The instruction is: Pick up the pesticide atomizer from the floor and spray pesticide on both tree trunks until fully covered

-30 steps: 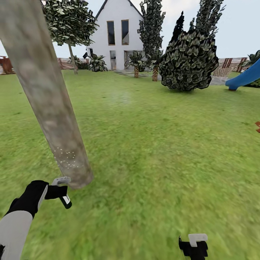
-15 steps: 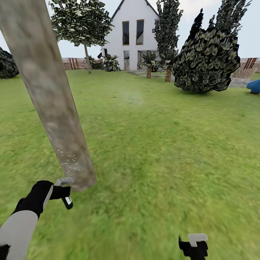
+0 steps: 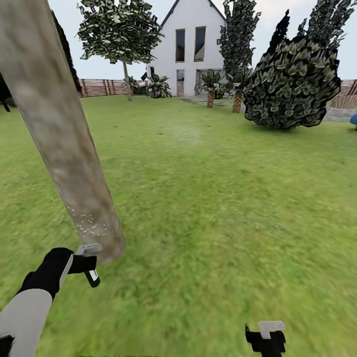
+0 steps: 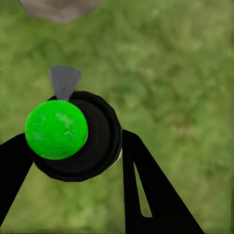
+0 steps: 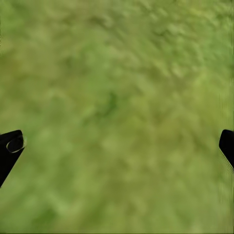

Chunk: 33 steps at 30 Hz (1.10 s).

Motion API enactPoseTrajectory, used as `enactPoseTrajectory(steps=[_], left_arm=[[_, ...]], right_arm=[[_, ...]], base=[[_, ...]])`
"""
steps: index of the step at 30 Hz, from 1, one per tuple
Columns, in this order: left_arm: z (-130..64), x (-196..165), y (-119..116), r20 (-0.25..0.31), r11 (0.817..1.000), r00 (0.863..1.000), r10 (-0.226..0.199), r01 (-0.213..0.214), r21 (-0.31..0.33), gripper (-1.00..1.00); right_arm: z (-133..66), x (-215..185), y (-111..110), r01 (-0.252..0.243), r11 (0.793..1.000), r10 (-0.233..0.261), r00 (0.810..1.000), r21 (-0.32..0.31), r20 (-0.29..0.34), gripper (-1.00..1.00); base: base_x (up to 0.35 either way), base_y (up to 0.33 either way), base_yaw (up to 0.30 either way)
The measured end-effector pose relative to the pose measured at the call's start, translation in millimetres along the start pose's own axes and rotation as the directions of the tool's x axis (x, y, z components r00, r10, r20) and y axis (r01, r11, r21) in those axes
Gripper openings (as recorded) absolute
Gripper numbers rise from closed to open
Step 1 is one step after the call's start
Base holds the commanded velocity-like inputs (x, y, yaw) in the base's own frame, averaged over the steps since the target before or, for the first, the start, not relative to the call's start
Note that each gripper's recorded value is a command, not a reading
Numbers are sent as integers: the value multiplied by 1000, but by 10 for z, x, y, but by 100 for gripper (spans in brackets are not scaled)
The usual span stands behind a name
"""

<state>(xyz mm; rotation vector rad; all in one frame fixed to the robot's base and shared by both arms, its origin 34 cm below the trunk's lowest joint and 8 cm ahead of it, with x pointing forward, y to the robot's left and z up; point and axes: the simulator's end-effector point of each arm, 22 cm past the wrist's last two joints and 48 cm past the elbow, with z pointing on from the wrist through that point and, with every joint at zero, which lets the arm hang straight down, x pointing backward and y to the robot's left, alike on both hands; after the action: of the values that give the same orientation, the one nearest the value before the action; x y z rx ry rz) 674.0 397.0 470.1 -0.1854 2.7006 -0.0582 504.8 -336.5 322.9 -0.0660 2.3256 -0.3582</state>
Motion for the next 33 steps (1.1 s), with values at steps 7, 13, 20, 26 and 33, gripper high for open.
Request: enactPoseTrajectory(steps=[7, 13, 20, 26, 33], left_arm=[[8, 17, 3, -4, 1000, 1000, -1, 1, -1, -100], [13, 25, -7, -6, 1000, 1000, -1, 1, 0, -100], [13, 25, -7, -6, 1000, 1000, -1, 1, 0, -100], [13, 25, -7, -6, 1000, 1000, -1, 1, 0, -100], [12, 25, 1, -6, 1000, 1000, 0, 0, -1, -100]], right_arm=[[0, 2, 3, 0, 1000, 0, 1000, -1, -1, 100], [0, 2, 4, 0, 1000, 0, 1000, -1, -1, 100], [-1, 2, 11, 0, 1000, 0, 1000, -3, -1, 100], [-2, 1, 17, 0, 1000, 0, 1000, -4, -1, 100], [-2, 1, 17, 0, 1000, 0, 1000, -4, -1, 100]], base=[[139, -262, 229], [176, -248, 12], [169, -248, 72], [148, -251, 266], [140, -259, 275]])
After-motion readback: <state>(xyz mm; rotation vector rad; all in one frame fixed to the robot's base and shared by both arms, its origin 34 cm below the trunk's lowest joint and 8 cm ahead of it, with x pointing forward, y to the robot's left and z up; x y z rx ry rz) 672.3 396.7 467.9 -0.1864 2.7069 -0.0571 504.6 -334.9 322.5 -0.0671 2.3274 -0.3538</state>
